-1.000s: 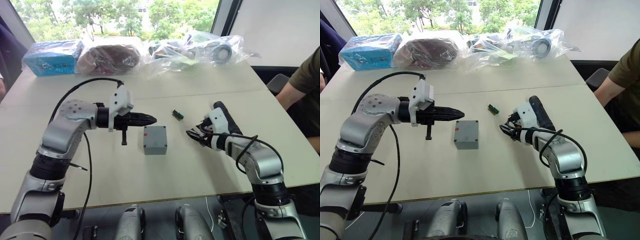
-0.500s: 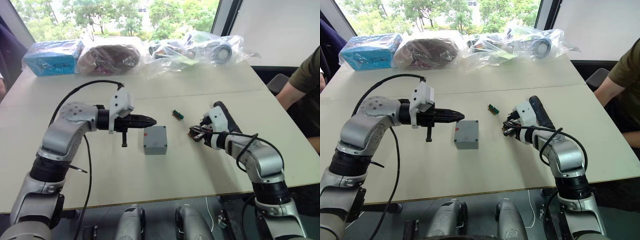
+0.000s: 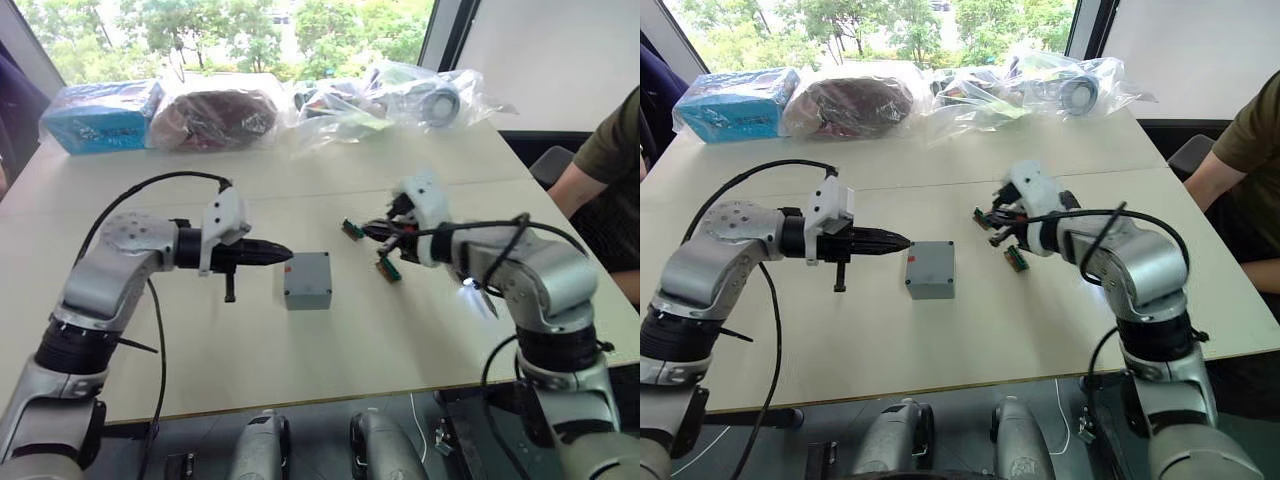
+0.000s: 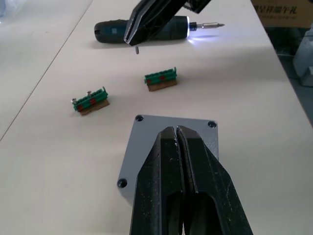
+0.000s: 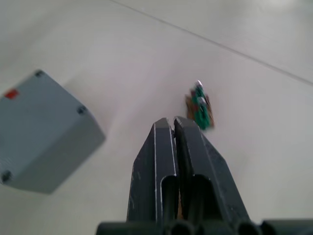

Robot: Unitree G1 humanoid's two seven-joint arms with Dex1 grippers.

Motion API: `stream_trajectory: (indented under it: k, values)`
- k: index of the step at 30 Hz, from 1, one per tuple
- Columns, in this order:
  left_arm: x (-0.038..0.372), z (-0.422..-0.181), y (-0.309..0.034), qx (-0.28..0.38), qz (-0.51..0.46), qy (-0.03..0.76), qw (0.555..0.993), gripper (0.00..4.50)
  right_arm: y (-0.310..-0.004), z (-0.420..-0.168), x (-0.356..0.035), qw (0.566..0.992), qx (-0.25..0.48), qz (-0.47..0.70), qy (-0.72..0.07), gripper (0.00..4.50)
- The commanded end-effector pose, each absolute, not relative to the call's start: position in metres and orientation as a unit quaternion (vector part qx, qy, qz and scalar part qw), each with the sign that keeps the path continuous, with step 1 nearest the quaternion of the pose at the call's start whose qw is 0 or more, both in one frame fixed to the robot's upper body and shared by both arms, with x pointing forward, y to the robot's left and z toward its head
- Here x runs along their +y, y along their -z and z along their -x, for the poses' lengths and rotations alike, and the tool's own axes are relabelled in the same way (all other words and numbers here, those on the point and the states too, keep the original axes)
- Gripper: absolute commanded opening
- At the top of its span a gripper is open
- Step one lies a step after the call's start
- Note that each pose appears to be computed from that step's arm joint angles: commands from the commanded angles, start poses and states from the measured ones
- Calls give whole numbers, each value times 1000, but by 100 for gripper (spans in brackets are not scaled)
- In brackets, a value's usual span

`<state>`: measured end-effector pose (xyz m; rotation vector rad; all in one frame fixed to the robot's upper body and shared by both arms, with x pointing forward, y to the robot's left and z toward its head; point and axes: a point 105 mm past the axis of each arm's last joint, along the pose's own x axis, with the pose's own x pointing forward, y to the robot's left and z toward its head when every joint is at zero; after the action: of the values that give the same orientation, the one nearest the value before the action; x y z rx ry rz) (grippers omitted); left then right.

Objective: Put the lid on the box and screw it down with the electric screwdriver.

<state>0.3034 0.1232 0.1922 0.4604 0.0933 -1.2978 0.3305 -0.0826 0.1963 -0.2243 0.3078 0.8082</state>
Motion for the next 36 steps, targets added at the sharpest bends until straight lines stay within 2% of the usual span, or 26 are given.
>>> stream_trajectory:
  k: [1,9,23,36]
  values:
    - [129,-302,-202,24,-227,586,777,0,-199,-327,-53,882,131,117,-437,6]
    - [133,-302,-203,24,-230,573,786,0,-188,-337,-42,872,137,129,-451,6]
    - [130,-303,-203,23,-230,576,784,0,-185,-330,-45,865,143,125,-464,6]
    - [125,-302,-204,19,-226,582,781,0,-173,-335,-55,871,156,126,-449,6]
